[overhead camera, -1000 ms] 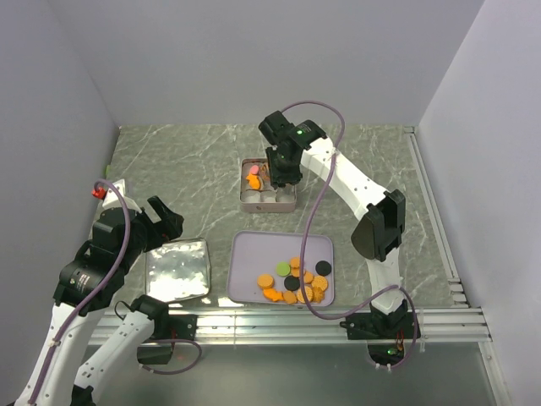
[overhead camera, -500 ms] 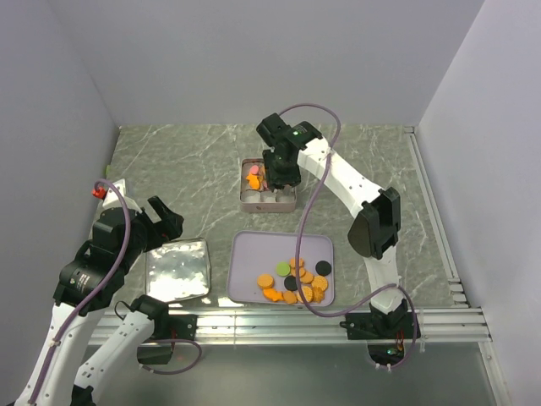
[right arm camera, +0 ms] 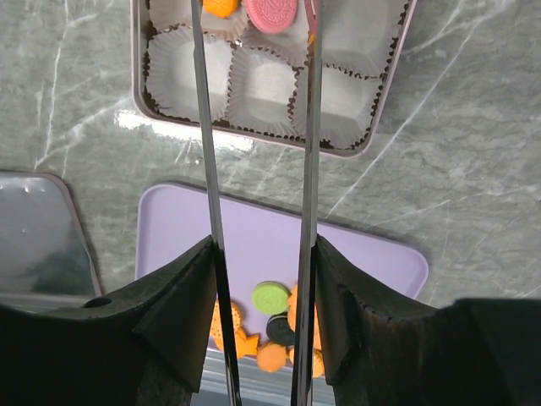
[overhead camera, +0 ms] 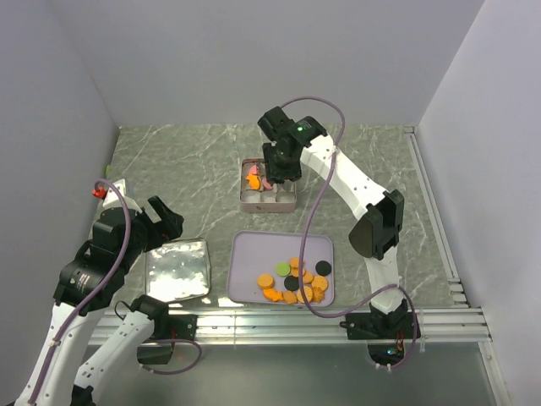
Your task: Pack the cookies
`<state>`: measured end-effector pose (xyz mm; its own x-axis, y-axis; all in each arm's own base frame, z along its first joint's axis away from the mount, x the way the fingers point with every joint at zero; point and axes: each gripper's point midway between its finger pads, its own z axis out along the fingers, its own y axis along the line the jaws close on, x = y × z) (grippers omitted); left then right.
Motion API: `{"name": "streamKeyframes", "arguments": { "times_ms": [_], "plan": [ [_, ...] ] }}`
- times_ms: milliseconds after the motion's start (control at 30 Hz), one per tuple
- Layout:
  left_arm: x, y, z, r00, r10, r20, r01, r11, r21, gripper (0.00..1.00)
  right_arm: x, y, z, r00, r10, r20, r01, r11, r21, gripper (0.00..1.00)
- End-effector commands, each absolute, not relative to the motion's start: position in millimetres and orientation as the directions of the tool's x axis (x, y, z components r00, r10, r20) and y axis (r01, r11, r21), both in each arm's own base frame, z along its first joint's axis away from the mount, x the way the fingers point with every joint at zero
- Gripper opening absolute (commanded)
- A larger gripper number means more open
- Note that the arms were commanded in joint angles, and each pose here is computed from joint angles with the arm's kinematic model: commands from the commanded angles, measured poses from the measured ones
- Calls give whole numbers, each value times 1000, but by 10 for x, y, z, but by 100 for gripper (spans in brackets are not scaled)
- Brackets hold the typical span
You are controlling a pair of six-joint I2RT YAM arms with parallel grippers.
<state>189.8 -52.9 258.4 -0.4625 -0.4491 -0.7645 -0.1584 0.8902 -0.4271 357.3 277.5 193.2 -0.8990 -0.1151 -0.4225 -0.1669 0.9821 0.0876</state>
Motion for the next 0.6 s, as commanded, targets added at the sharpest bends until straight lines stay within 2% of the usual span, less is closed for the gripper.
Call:
{"name": "streamKeyframes", "arguments": {
  "times_ms": [0,333,567],
  "plan": [
    [1948,-562,2689,-441,-444,-780,-127,891,-436,95,3482,2636,2283,-876,-81,-476,-153,982,114,53],
    [1947,-654,2605,-462,-448,-765,-95,883,-460,95,2805,2149,2039,-904,-115,-411,-142,989,36,53],
    [1960,-758,2537,-485,-453,-748,-61,871,-487,95,2134,2120,2028,-911,-162,-379,-188,981,35,53]
  ]
}}
